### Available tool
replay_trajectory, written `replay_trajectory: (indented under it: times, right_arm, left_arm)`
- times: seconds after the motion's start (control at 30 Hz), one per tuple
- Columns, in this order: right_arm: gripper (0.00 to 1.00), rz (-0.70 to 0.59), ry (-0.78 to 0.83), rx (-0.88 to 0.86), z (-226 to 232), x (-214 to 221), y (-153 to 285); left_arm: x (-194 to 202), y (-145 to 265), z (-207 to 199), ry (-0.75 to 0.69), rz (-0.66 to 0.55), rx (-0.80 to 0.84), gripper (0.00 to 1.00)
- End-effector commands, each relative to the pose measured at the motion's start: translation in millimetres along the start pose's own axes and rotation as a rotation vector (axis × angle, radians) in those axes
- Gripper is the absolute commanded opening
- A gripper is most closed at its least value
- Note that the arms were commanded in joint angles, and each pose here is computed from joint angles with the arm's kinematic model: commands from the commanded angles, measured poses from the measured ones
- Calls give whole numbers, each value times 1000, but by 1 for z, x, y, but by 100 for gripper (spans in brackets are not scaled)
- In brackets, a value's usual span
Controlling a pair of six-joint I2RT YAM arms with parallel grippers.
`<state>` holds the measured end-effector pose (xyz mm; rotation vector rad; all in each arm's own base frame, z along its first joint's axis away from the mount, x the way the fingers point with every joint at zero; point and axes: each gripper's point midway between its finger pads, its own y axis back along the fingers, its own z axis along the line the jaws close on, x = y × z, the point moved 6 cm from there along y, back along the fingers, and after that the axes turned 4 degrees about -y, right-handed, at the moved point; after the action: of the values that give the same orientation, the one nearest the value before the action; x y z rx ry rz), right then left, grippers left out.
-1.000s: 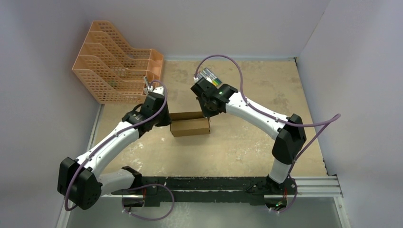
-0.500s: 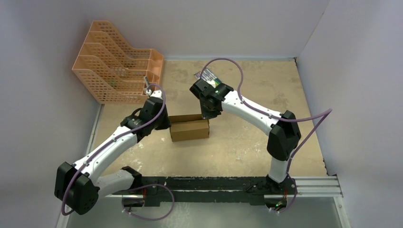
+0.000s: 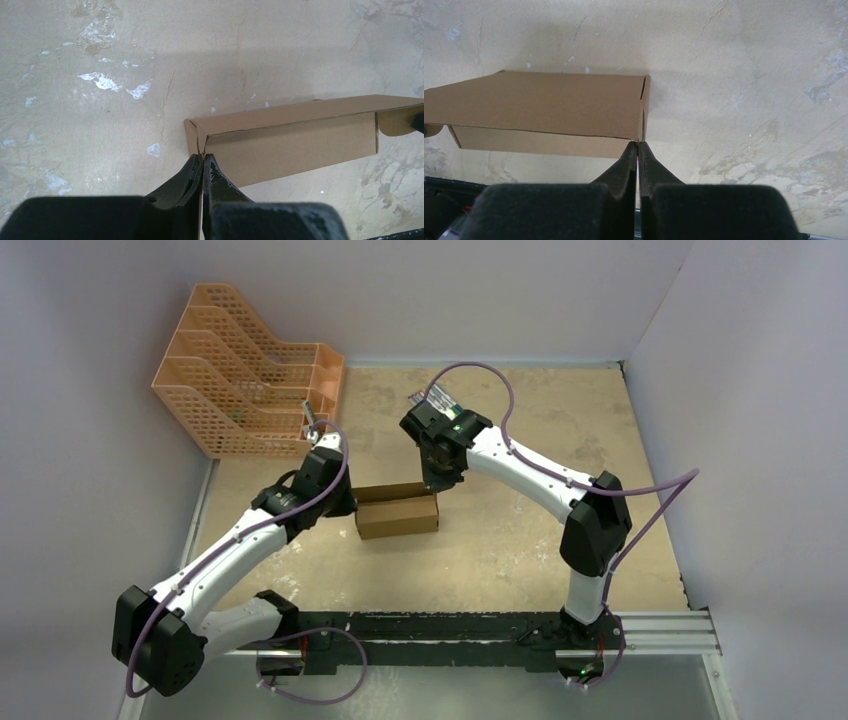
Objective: Fold the paper box
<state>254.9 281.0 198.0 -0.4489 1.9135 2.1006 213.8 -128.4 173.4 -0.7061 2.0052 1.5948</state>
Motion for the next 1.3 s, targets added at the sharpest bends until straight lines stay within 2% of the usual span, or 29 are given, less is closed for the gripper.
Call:
replay_trajectory:
  times: [0.0, 0.5, 0.87, 1.27]
  right_arm:
    - [0, 9, -27, -36, 8, -3, 11]
    - [0, 2, -39, 38, -3, 8, -14]
    - [0, -32, 12, 40, -8, 8, -11]
    - [0, -45, 18, 56, -5, 15, -16]
  left_arm:
    - [-6, 10, 0, -15, -47, 6, 0]
    - [5, 7, 0, 11, -28, 18, 0]
    - [7, 6, -2, 46, -18, 27, 0]
    - [-6, 6, -12, 187, -52, 29, 0]
